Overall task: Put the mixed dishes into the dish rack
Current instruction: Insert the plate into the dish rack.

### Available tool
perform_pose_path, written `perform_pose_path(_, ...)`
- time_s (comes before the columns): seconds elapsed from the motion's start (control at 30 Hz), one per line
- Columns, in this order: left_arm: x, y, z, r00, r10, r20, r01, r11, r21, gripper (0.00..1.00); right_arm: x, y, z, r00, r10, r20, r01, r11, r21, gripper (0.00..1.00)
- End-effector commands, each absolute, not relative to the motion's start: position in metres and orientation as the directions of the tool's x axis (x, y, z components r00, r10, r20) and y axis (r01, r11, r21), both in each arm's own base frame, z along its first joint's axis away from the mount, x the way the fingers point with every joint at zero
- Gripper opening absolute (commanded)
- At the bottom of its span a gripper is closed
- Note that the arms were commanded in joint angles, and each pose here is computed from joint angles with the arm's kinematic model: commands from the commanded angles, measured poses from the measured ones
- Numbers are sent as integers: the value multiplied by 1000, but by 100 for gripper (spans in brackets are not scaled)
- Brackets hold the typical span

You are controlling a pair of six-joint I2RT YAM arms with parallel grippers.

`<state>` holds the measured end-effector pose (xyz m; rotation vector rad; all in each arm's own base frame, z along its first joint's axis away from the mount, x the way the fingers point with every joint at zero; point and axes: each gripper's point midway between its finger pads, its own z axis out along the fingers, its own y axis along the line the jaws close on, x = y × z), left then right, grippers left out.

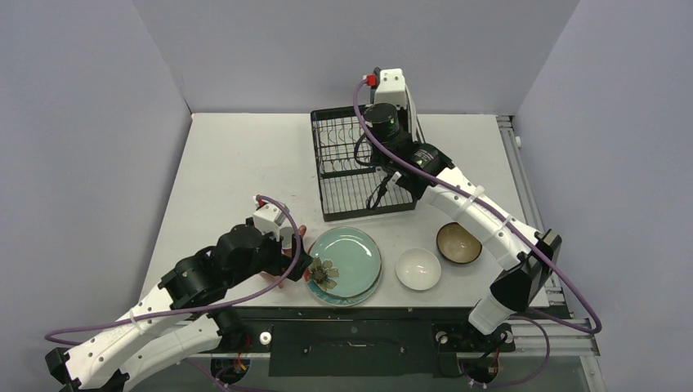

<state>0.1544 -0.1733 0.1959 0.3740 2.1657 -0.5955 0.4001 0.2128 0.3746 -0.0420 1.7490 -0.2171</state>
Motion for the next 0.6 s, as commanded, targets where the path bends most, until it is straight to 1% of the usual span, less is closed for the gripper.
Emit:
perform_pose_path(0.0,159,-175,204,-579,33,-815,461,838,-293,96,400,210,419,-60,-5,-998,147,989,-13,0)
perform_pose_path(0.57,160,-176,203,-582,36,-812,460,838,-293,96,403,216,392,-117,-40,-992,133,990,-56,0)
